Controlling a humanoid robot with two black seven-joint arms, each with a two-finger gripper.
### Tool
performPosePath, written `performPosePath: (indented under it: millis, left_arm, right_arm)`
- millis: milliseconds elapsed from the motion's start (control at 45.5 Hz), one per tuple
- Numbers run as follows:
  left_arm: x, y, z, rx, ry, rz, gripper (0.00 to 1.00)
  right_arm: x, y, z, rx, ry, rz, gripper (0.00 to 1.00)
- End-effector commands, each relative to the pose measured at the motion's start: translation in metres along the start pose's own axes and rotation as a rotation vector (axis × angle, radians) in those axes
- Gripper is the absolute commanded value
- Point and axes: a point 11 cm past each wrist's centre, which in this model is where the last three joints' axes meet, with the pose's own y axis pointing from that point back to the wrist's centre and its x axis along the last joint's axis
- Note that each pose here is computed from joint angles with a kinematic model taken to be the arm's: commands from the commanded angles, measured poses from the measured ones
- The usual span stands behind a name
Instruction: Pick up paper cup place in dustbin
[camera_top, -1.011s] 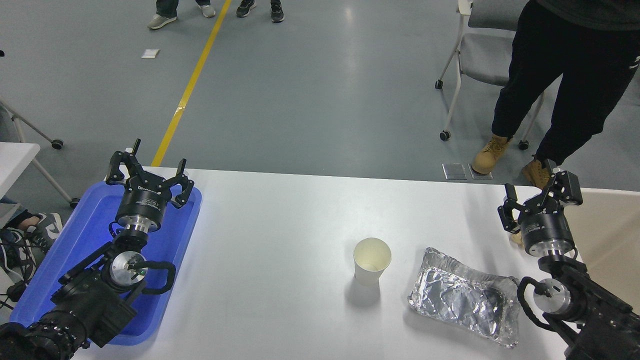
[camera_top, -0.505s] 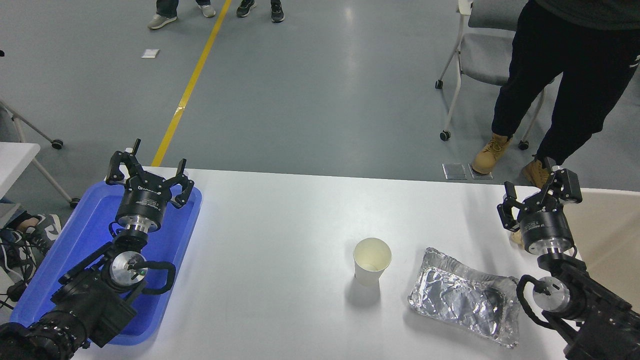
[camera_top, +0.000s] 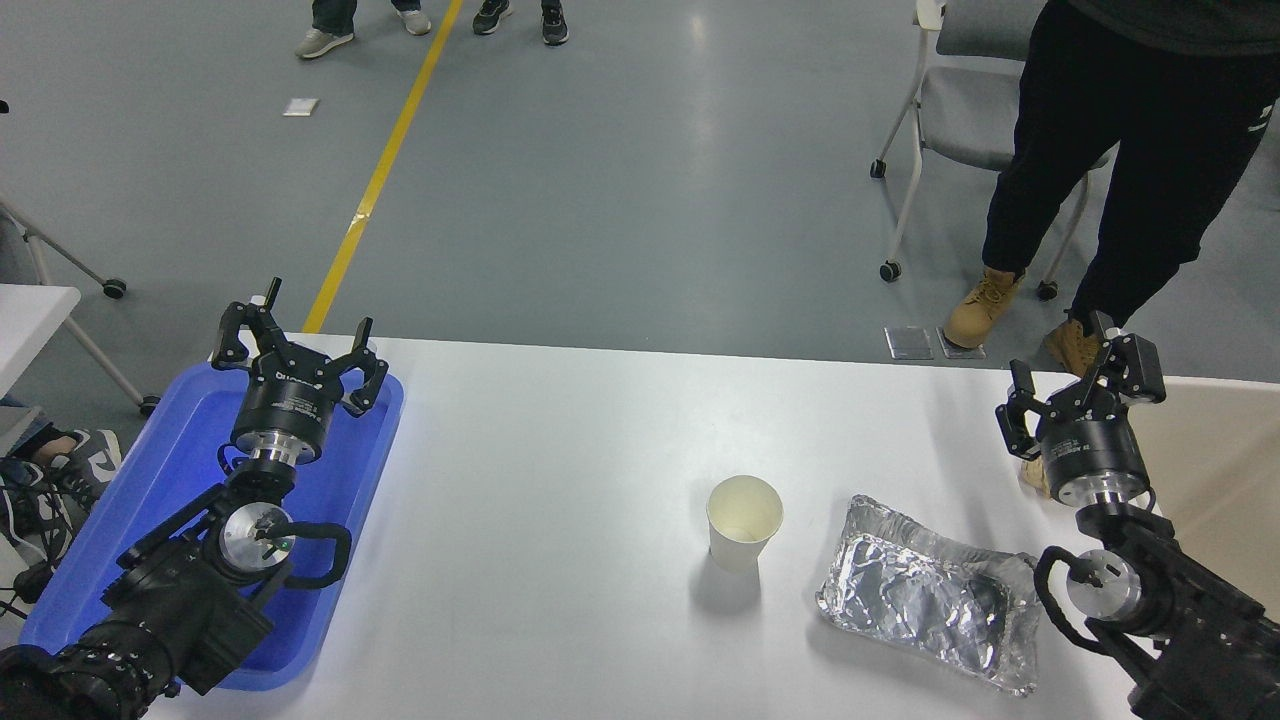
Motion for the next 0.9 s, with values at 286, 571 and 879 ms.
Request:
performPosePath:
  millis: [286,571,879]
  left_arm:
    - [0.0,0.0,0.0,0.001,0.0,-0.001,1.0]
    - [0.0,0.0,0.0,0.0,0.001,-0.001,1.0]
    - [-0.001,-0.001,0.0,0.0,0.0,-0.003,1.0]
  right_arm:
    - [0.017,-0.028,-0.06,-0.044,0.34,-0.146,1.0]
    - [0.014,-0.055,-0.118,-0.107,0.608,-0.262,1.0]
    - [0.0,-0.065,-0.125,-0.412,1.056,-0.45,1.0]
